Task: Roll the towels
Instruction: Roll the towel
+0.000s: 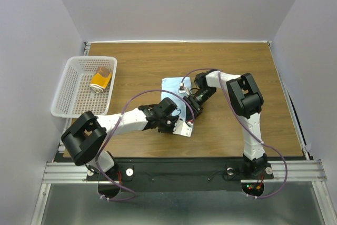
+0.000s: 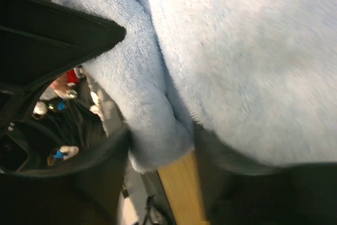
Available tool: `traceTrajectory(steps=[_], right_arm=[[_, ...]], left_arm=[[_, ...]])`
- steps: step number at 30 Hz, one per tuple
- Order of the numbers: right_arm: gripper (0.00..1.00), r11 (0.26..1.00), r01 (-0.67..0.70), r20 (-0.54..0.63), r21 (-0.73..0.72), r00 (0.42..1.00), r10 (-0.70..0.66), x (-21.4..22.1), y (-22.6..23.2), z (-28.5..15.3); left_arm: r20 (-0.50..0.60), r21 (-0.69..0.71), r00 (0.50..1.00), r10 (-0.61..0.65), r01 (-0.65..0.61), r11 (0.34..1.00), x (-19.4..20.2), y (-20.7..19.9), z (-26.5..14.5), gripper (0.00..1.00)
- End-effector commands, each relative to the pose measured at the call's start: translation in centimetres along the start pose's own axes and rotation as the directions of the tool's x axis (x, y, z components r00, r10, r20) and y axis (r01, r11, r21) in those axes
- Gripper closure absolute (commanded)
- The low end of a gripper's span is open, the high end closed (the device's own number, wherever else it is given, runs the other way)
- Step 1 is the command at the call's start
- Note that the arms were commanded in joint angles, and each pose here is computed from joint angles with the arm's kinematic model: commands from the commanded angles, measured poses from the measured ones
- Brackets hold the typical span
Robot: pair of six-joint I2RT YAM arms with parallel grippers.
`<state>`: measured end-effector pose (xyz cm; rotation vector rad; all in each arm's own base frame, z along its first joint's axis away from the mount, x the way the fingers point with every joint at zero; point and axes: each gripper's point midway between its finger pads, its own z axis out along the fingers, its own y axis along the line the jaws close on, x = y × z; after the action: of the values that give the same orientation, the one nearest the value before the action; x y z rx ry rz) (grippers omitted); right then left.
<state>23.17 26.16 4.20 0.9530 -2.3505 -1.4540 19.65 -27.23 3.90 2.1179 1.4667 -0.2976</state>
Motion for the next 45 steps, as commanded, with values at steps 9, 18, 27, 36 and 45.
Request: traceTrajectory(steps=[9, 18, 27, 36, 45], right_arm=[[0.06, 0.937, 0.195, 0.273, 0.29, 0.921, -0.276, -4.2, 4.2, -11.9], [0.0, 0.742, 0.347, 0.285, 0.573, 0.765, -0.577, -2.4, 9.4, -15.9], [0.06, 0.596, 0.415, 0.115, 0.687, 0.748, -0.653, -2.2, 9.6, -10.9], [0.12, 0.394, 0.528, -0.122, 0.752, 0.699, -0.705, -5.3, 6.7, -3.9], [0.15, 0.263, 0.586, -0.249, 0.767, 0.649, -0.719, -5.0, 2.3, 1.3]], left_arm=[[-0.017, 0.366, 0.97, -0.243, 0.232, 0.901, 0.8, -2.3, -0.8, 0.92], [-0.075, 0.549, 0.879, -0.471, 0.43, 0.716, 2.7, -1.0, -0.4, 0.87], [-0.141, 0.611, 0.79, -0.597, 0.544, 0.575, 4.9, 1.9, 1.7, 0.85], [-0.184, 0.609, 0.761, -0.622, 0.585, 0.536, 5.9, 3.5, 3.5, 0.82], [-0.176, 0.611, 0.744, -0.645, 0.596, 0.522, 6.3, 4.0, 4.0, 0.75]])
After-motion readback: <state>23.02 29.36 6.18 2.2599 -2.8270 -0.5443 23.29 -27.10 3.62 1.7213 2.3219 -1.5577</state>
